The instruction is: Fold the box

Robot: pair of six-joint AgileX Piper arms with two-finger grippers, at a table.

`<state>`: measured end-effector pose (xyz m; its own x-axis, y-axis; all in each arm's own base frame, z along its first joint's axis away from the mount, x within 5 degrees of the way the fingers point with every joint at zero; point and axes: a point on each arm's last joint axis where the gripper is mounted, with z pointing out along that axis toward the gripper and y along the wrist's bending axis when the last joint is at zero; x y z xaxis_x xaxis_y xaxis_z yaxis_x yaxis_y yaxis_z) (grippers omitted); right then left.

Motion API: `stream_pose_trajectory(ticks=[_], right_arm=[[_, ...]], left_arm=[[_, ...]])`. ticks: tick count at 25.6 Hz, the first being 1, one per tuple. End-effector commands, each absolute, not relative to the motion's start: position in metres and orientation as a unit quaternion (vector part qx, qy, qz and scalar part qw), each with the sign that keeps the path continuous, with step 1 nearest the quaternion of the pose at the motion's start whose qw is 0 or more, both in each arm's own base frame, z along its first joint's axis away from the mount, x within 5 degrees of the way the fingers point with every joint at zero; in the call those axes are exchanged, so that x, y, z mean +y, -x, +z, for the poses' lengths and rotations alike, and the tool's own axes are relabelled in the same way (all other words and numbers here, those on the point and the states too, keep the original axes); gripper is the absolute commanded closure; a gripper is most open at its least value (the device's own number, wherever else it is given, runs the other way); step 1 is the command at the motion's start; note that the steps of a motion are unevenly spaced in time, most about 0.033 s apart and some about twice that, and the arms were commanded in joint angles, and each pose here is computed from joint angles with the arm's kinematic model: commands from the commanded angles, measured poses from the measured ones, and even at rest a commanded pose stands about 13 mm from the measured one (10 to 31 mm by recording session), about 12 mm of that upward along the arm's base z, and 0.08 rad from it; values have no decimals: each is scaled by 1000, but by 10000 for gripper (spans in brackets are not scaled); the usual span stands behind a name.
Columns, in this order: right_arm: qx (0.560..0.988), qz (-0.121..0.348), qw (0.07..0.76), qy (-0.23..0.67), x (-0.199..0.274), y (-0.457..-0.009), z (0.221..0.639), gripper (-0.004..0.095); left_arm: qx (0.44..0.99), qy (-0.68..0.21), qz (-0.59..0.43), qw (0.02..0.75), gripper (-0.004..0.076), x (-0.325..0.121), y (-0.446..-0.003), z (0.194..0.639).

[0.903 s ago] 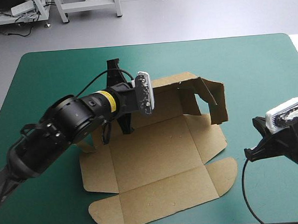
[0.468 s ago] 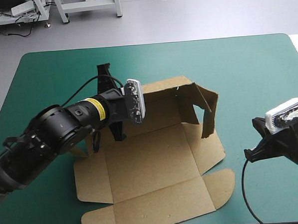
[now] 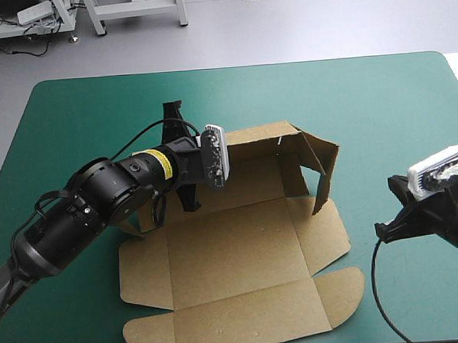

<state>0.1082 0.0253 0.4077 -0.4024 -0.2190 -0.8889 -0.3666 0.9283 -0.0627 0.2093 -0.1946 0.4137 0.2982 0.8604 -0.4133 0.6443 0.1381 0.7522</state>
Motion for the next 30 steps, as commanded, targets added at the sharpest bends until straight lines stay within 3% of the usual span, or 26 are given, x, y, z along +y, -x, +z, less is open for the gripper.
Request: stream_pose_trajectory(ticks=[1, 10, 15, 21, 23, 26, 30], right_arm=[[812, 66, 554, 169, 24, -118, 421, 928], [809, 102, 551, 176, 27, -162, 419, 928], [814, 115, 538, 189, 27, -207, 432, 928], [841, 165, 469, 215, 30, -264, 447, 928], [848, 213, 424, 235, 36, -291, 446, 928], [852, 263, 378, 248, 40, -324, 434, 928], [864, 278, 345, 240, 41, -348, 409, 928]], left_arm=[[558, -642, 91, 518, 707, -194, -212, 417], [542, -666, 108, 501, 707, -197, -216, 377], [526, -669, 121, 512, 707, -199, -219, 370], [516, -675, 131, 512, 707, -201, -222, 365], [507, -678, 143, 513, 707, -198, -226, 366], [523, -662, 134, 519, 707, -185, -235, 368], [511, -673, 107, 524, 707, -184, -232, 370]])
